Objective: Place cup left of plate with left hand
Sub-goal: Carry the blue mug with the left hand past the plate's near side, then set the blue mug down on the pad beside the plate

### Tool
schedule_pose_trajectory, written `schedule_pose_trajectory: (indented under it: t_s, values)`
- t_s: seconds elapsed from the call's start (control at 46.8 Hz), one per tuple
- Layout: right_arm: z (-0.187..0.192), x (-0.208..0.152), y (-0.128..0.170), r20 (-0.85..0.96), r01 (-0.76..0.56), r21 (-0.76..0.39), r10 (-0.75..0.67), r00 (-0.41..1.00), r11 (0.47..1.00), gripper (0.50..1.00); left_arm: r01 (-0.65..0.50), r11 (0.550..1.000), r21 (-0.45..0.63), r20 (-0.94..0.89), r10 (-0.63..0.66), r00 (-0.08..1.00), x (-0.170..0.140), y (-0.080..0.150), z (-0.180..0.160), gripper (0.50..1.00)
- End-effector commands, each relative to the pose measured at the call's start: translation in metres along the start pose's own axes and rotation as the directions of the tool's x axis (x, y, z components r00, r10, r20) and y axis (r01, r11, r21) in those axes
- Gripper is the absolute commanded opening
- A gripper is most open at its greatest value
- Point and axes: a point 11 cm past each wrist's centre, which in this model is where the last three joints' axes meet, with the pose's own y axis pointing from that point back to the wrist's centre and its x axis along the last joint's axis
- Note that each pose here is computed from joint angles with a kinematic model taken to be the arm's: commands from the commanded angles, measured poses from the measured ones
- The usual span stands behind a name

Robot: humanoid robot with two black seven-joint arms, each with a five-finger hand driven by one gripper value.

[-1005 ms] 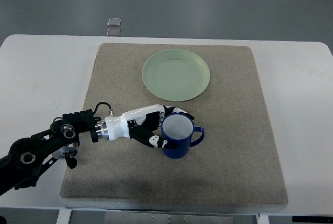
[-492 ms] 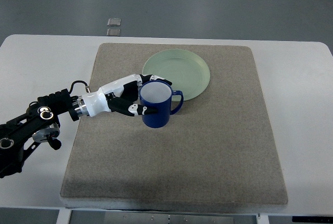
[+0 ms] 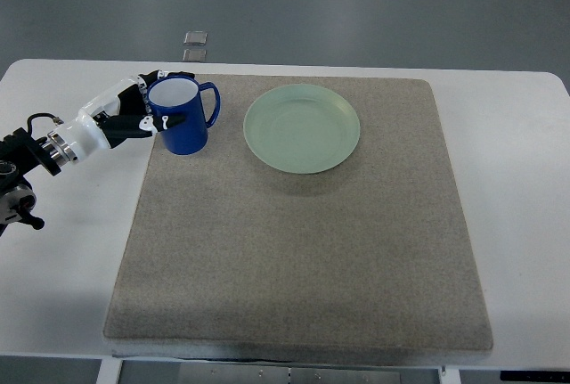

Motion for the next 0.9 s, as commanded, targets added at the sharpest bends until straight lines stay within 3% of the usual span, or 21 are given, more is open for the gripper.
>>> schedule_pose_trajectory:
  t_s: [0.0, 0.556, 0.705, 0.77, 0.876]
  values:
    - [0.0, 0.0, 0.0, 0.0, 0.0, 0.0, 0.0, 1.0, 1.0, 0.932, -0.031, 0.999, 0.013, 0.012, 0.031, 0.999, 0.003, 0.002, -0.004, 0.5]
    - [0.0, 0.0, 0.0, 0.0, -0.001, 0.0, 0.001, 1.0, 1.0, 0.932, -0.109, 0.993, 0.04, 0.031, 0.108, 0.994, 0.001, -0.002, -0.022, 0.505]
    - [0.0, 0.0, 0.0, 0.0, -0.001, 0.0, 0.001, 1.0, 1.0, 0.932, -0.114, 0.993, 0.042, 0.028, 0.113, 0.993, 0.002, 0.0, -0.023, 0.565]
    - [0.0, 0.0, 0.0, 0.0, 0.0, 0.0, 0.0, 1.0, 1.0, 0.932, -0.114, 0.992, 0.044, 0.026, 0.113, 0.993, 0.002, 0.0, -0.024, 0.653]
    - [0.0, 0.0, 0.0, 0.0, -0.001, 0.0, 0.001, 1.0, 1.0, 0.932, -0.12, 0.992, 0.049, 0.027, 0.118, 0.993, 0.003, 0.001, -0.026, 0.733]
